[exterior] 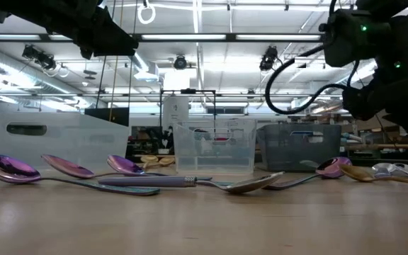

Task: Sort silverware by color (type)
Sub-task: Put the purple spoon into the black bin

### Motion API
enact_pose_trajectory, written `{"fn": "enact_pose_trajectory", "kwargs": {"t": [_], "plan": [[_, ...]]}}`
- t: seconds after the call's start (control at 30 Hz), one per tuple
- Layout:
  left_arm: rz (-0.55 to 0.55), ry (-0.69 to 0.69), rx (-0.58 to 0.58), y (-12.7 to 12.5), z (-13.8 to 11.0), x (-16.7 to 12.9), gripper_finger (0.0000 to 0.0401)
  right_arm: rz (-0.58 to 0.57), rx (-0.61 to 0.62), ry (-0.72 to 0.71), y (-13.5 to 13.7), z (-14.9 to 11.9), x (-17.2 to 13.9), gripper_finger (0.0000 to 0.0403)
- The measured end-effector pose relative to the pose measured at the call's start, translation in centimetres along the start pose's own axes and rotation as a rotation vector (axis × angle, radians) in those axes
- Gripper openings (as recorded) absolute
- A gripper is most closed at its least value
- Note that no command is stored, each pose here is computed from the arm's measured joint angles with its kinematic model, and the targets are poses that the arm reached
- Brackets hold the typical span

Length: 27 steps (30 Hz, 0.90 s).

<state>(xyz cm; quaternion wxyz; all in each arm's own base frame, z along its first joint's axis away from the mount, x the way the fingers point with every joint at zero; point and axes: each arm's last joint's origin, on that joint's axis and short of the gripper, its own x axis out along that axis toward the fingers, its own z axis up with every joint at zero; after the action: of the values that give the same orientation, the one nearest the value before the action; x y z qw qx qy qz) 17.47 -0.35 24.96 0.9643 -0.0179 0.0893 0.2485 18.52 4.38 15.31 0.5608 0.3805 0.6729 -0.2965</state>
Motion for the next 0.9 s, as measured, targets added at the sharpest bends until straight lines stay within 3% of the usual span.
{"fn": "enact_pose_trajectory", "kwargs": {"t": [0.5, 0.9], "plan": [[0.0, 0.0, 0.0, 0.0, 0.0, 0.0, 0.0188, 0.04, 0.045, -0.058, -0.8, -0.2, 2.5, 0.017], [0.0, -0.001, 0.0, 0.0, 0.0, 0.0, 0.0188, 0.051, 0.013, -0.071, -0.5, -0.3, 2.4, 0.0058]]}}
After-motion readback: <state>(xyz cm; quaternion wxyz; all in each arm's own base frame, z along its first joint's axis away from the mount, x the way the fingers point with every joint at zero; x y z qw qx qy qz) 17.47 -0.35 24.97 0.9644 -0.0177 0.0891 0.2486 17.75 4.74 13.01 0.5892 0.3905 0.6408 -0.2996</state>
